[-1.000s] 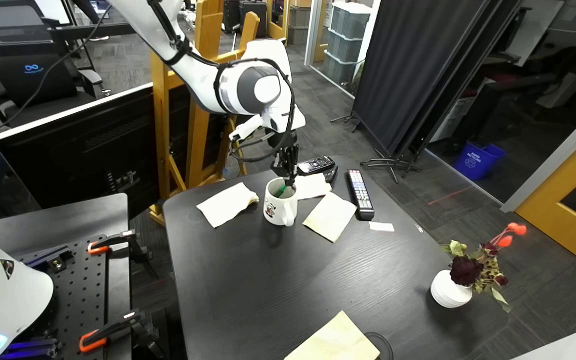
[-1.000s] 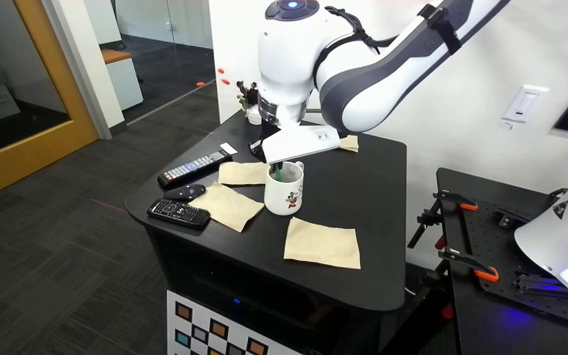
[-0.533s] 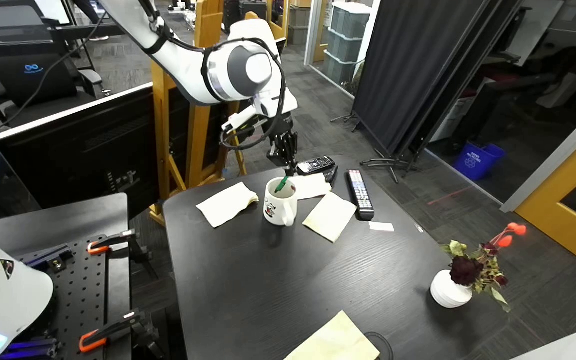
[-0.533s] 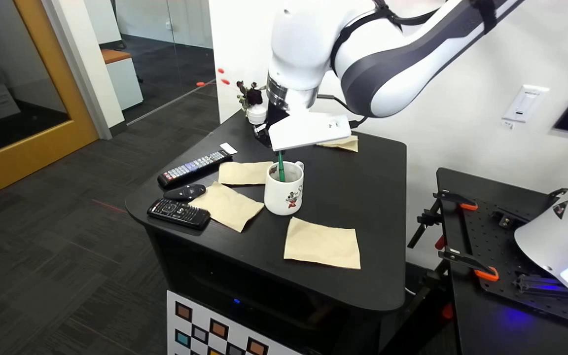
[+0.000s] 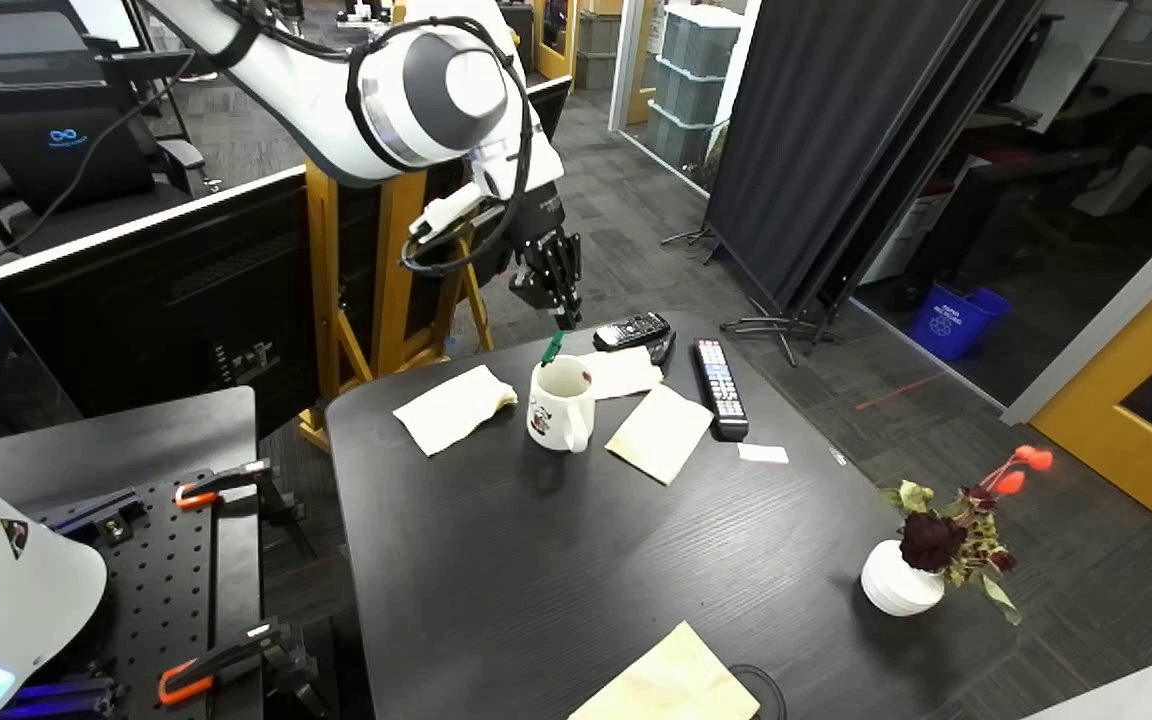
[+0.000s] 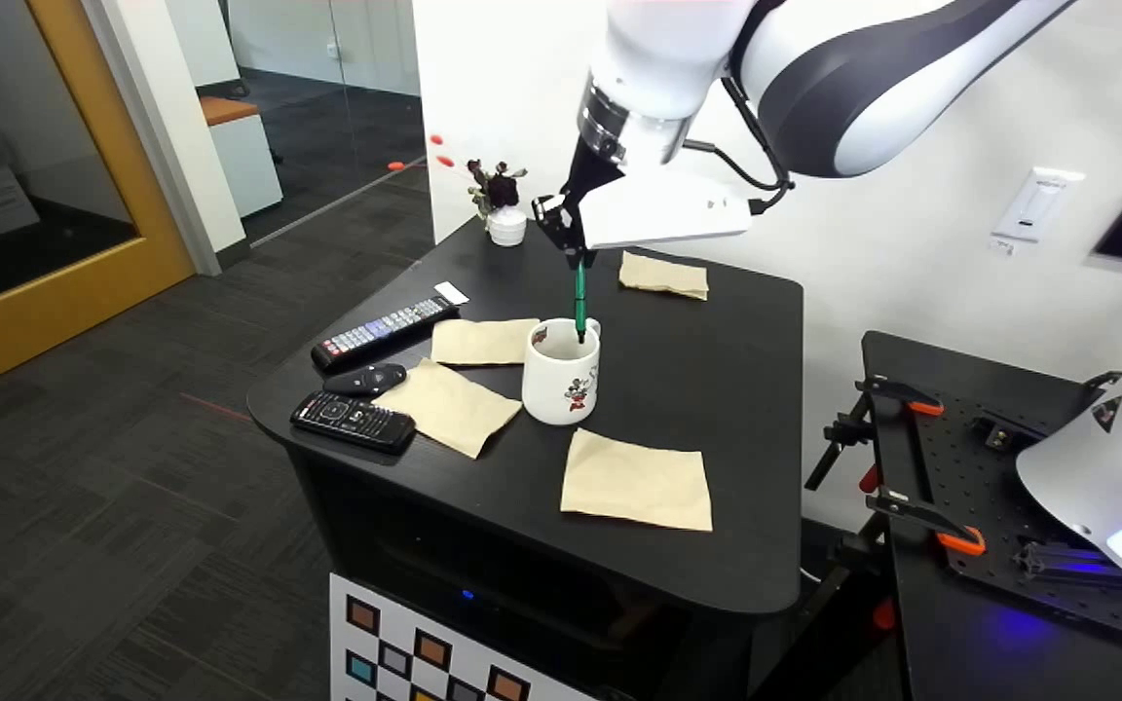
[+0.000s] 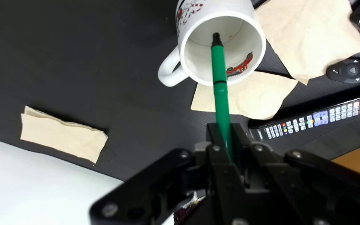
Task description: Put the pen on the table
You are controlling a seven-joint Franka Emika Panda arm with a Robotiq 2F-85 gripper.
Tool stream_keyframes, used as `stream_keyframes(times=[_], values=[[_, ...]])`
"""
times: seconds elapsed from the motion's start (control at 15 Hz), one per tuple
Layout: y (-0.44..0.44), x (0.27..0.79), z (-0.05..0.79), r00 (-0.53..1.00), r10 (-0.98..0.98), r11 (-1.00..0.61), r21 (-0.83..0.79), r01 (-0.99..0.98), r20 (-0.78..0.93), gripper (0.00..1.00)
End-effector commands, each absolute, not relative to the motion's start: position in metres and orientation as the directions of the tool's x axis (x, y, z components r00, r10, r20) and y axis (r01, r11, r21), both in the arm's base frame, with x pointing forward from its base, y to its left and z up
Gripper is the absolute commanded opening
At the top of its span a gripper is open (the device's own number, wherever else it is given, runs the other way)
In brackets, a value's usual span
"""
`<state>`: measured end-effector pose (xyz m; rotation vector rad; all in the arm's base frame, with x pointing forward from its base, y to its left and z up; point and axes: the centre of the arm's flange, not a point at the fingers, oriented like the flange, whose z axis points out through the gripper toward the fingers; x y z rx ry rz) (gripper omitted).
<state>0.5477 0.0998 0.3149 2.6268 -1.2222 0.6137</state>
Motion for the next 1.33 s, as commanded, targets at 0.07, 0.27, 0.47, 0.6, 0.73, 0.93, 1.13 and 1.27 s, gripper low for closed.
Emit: stream_keyframes(times=[0.07,0.27,0.47,0.6,0.73,0.93,1.13,1.27], values=[[0.086,0.501,0.346,0.519,-0.731,-0.602,-0.061,-0.796,0.443,0.03],[0.076,0.477,0.352,0.492,-0.767,-0.567,-0.077,-0.82,0.413,0.03],[0.063,0.453,0.35,0.47,-0.81,-0.526,-0.08,-0.847,0.351,0.03],[0.052,0.438,0.345,0.456,-0.845,-0.496,-0.09,-0.864,0.279,0.03],[0.042,0.431,0.339,0.442,-0.872,-0.468,-0.095,-0.878,0.213,0.03],[0.022,0.426,0.327,0.425,-0.898,-0.436,-0.093,-0.895,0.113,0.03],[0.001,0.431,0.311,0.423,-0.906,-0.424,-0.089,-0.901,0.024,0.03],[-0.013,0.436,0.3,0.425,-0.905,-0.423,-0.09,-0.902,-0.014,0.03]])
